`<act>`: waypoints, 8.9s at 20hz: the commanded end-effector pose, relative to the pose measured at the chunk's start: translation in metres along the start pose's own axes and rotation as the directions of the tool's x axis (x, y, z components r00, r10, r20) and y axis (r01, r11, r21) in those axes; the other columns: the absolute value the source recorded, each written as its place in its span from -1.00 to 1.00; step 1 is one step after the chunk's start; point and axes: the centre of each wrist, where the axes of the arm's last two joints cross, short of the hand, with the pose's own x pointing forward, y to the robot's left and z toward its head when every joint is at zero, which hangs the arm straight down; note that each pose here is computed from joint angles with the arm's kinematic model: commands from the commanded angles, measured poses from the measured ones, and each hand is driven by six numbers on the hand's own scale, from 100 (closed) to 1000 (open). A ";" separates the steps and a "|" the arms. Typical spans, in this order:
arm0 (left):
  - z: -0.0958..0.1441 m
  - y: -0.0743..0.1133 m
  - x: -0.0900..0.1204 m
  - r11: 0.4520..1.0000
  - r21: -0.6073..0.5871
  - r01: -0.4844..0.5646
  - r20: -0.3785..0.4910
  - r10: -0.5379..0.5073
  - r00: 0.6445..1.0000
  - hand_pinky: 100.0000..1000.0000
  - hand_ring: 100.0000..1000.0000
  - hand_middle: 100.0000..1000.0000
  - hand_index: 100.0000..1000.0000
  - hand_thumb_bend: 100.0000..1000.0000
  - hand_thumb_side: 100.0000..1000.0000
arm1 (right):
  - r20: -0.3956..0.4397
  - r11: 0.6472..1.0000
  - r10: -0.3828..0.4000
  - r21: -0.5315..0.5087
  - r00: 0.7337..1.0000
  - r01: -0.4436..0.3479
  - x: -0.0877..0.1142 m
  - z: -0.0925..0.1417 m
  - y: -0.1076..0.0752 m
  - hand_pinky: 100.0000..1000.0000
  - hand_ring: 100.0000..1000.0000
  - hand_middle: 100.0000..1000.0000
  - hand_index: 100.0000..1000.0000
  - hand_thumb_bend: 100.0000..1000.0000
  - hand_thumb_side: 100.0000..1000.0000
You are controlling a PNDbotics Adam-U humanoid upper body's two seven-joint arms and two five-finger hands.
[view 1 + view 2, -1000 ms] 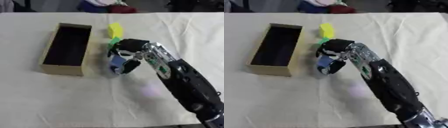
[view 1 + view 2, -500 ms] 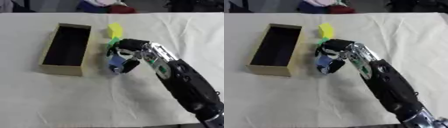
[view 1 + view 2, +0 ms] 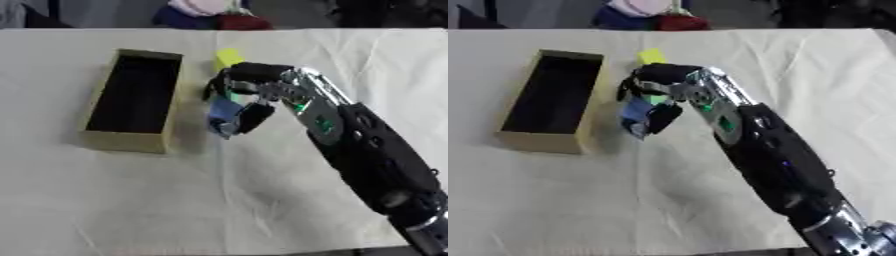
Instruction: Pick up objects on the table and place them in the box.
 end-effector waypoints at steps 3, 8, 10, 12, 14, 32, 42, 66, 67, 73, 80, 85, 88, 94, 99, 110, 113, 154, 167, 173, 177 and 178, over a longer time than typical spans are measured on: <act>-0.007 0.002 0.006 1.000 -0.010 0.005 0.035 -0.005 0.999 0.41 0.16 0.38 0.56 -1.00 0.44 | 0.060 0.991 0.096 -0.102 0.994 -0.090 0.025 -0.016 -0.043 0.48 0.46 -0.15 0.58 -1.00 -1.00; -0.008 0.000 0.007 1.000 -0.014 -0.005 0.042 0.006 0.999 0.40 0.17 0.38 0.56 -1.00 0.44 | 0.108 0.964 0.204 -0.198 0.973 -0.180 0.057 -0.040 -0.068 0.48 0.47 -0.14 0.58 -1.00 -1.00; -0.009 -0.001 0.007 1.000 -0.015 -0.011 0.043 0.012 0.999 0.40 0.17 0.38 0.56 -1.00 0.44 | 0.114 0.948 0.240 -0.240 0.964 -0.208 0.068 -0.049 -0.073 0.48 0.47 -0.13 0.58 -1.00 -1.00; -0.010 -0.002 0.008 1.000 -0.017 -0.019 0.046 0.020 0.999 0.40 0.17 0.38 0.56 -1.00 0.44 | 0.112 0.929 0.275 -0.286 0.955 -0.233 0.081 -0.059 -0.076 0.48 0.47 -0.14 0.58 -1.00 -1.00; -0.010 -0.003 0.008 1.000 -0.018 -0.025 0.048 0.026 0.999 0.40 0.17 0.38 0.56 -1.00 0.44 | 0.109 0.916 0.294 -0.317 0.950 -0.247 0.089 -0.068 -0.073 0.48 0.47 -0.14 0.58 -1.00 -1.00; -0.011 -0.007 0.009 0.999 -0.022 -0.050 0.049 0.051 0.998 0.41 0.16 0.38 0.56 -1.00 0.44 | -0.063 0.865 0.336 -0.375 0.940 -0.334 0.067 -0.094 -0.038 0.48 0.48 -0.12 0.58 -1.00 -1.00; -0.010 -0.008 0.009 0.998 -0.020 -0.052 0.044 0.052 0.998 0.41 0.16 0.38 0.56 -1.00 0.45 | -0.047 0.904 0.324 -0.278 0.945 -0.324 0.059 -0.099 -0.018 0.64 0.64 0.02 0.65 -1.00 -1.00; -0.009 -0.008 0.008 0.999 -0.025 -0.048 0.034 0.049 0.998 0.41 0.16 0.38 0.55 -1.00 0.45 | -0.175 0.807 0.369 -0.427 0.913 -0.408 0.071 -0.087 -0.043 0.74 0.84 0.35 0.83 -0.58 -0.25; -0.009 -0.008 0.008 0.999 -0.026 -0.048 0.034 0.049 0.998 0.41 0.16 0.38 0.55 -1.00 0.45 | -0.176 0.800 0.352 -0.453 0.919 -0.394 0.073 -0.083 -0.050 0.74 0.84 0.34 0.82 -0.65 -0.26; -0.008 -0.007 0.008 0.999 -0.028 -0.041 0.032 0.042 0.999 0.41 0.16 0.38 0.55 -1.00 0.45 | -0.218 0.770 0.276 -0.533 0.936 -0.351 0.064 -0.052 -0.090 0.72 0.81 0.35 0.79 -0.79 -0.21; -0.009 -0.005 0.008 0.999 -0.029 -0.029 0.038 0.031 0.999 0.41 0.16 0.38 0.55 -1.00 0.44 | -0.336 0.826 0.290 -0.385 0.896 -0.412 0.009 -0.016 -0.105 0.72 0.84 0.41 0.81 -0.69 0.07; -0.009 -0.005 0.008 0.999 -0.033 -0.025 0.040 0.026 0.999 0.41 0.16 0.38 0.55 -1.00 0.44 | -0.369 0.869 0.313 -0.262 0.875 -0.421 -0.024 -0.004 -0.099 0.72 0.85 0.40 0.80 -0.62 0.14; -0.009 -0.004 0.008 0.999 -0.034 -0.022 0.040 0.023 0.999 0.41 0.16 0.38 0.55 -1.00 0.44 | -0.366 0.891 0.313 -0.205 0.876 -0.404 -0.039 0.002 -0.094 0.72 0.86 0.40 0.79 -0.60 0.19; -0.010 -0.003 0.008 0.999 -0.036 -0.015 0.040 0.017 0.999 0.41 0.16 0.38 0.55 -1.00 0.44 | -0.337 0.928 0.315 -0.086 0.887 -0.363 -0.060 0.007 -0.081 0.72 0.85 0.40 0.78 -0.37 0.09; -0.010 -0.003 0.008 0.999 -0.038 -0.013 0.039 0.015 0.999 0.41 0.16 0.38 0.55 -1.00 0.43 | -0.299 0.947 0.296 -0.033 0.907 -0.319 -0.065 0.007 -0.070 0.76 0.86 0.41 0.77 -0.53 -0.22; -0.009 -0.002 0.007 0.999 -0.039 -0.007 0.034 0.008 0.999 0.40 0.16 0.38 0.55 -1.00 0.43 | -0.328 0.984 0.174 0.027 0.929 -0.174 -0.082 0.020 -0.047 0.77 0.86 0.35 0.77 -0.48 0.17; -0.009 -0.002 0.007 0.999 -0.042 -0.006 0.032 0.008 0.999 0.40 0.16 0.38 0.55 -1.00 0.43 | -0.329 0.987 0.157 0.033 0.931 -0.155 -0.083 0.023 -0.045 0.78 0.86 0.34 0.77 -0.50 0.21; -0.006 -0.005 0.007 0.998 -0.051 -0.023 0.020 0.024 1.000 0.40 0.15 0.39 0.54 -1.00 0.43 | -0.443 0.997 0.073 0.002 0.893 -0.080 -0.073 -0.002 0.028 0.62 0.69 -0.06 0.45 -1.00 0.26; -0.007 -0.004 0.007 0.998 -0.066 -0.019 0.017 0.021 1.000 0.40 0.16 0.39 0.54 -1.00 0.43 | -0.411 0.975 0.084 -0.155 0.908 -0.161 -0.061 -0.001 -0.028 0.50 0.53 -0.21 0.29 -1.00 -0.21; -0.007 -0.004 0.007 0.997 -0.070 -0.021 0.020 0.022 1.000 0.40 0.16 0.39 0.54 -1.00 0.43 | -0.371 0.959 0.082 -0.223 0.925 -0.175 -0.045 -0.005 -0.064 0.50 0.52 -0.22 0.29 -1.00 -0.22; -0.008 -0.005 0.008 0.997 -0.072 -0.025 0.023 0.026 0.999 0.40 0.16 0.39 0.54 -1.00 0.42 | -0.314 0.953 0.098 -0.245 0.944 -0.180 -0.023 -0.019 -0.082 0.49 0.52 -0.21 0.30 -1.00 -0.20; -0.009 -0.005 0.008 0.997 -0.073 -0.027 0.025 0.029 0.999 0.40 0.16 0.39 0.54 -1.00 0.42 | -0.299 0.955 0.101 -0.240 0.949 -0.177 -0.017 -0.024 -0.083 0.49 0.51 -0.21 0.30 -1.00 -0.18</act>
